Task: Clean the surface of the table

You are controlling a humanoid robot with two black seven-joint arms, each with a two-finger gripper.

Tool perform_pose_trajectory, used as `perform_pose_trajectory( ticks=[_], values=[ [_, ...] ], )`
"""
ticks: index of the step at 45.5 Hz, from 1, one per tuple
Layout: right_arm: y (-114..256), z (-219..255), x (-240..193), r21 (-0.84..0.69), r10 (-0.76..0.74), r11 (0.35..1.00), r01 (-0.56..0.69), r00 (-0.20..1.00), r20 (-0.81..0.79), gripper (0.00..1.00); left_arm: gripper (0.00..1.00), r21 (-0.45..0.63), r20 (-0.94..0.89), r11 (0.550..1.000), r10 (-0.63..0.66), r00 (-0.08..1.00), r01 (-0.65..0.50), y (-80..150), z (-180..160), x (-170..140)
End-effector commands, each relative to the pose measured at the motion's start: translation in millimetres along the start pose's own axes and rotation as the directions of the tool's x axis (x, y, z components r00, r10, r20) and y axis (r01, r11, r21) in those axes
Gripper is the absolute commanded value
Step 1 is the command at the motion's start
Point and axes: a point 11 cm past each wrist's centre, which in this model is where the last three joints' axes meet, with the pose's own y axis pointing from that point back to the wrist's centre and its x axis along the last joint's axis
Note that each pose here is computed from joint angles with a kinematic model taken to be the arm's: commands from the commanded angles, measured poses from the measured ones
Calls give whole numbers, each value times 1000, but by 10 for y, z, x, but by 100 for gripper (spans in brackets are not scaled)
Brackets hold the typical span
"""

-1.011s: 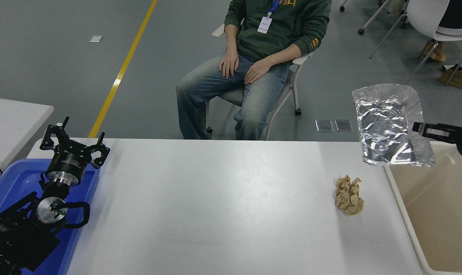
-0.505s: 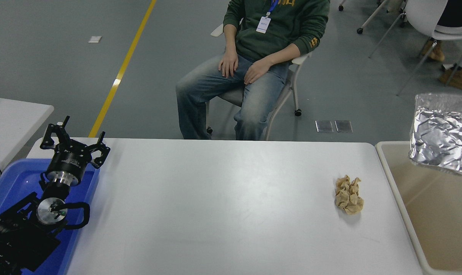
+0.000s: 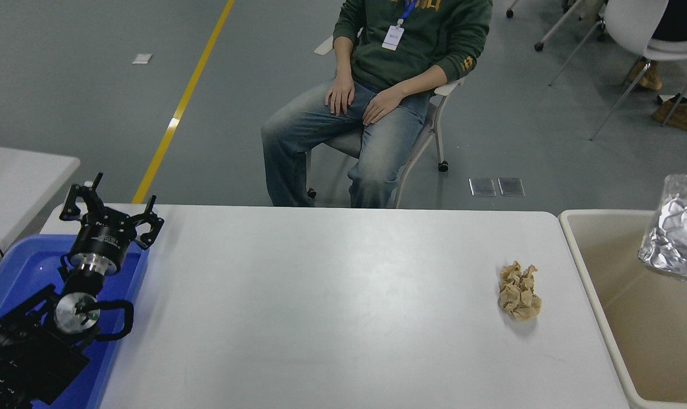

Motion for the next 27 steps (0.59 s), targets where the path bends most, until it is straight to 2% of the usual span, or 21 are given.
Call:
perform_pose_trajectory(
  ticks=[1,27],
  values=[
    [-124,222,-383,-92,-1,996,1,1000,0,0,100,0,0,1000,-1,1000,1,-1,-1,-3],
    [-320,-49,-1068,-162,45,985,-54,997,-57,0,100,0,1,1000,0,1000,0,0,1,1]
  ],
)
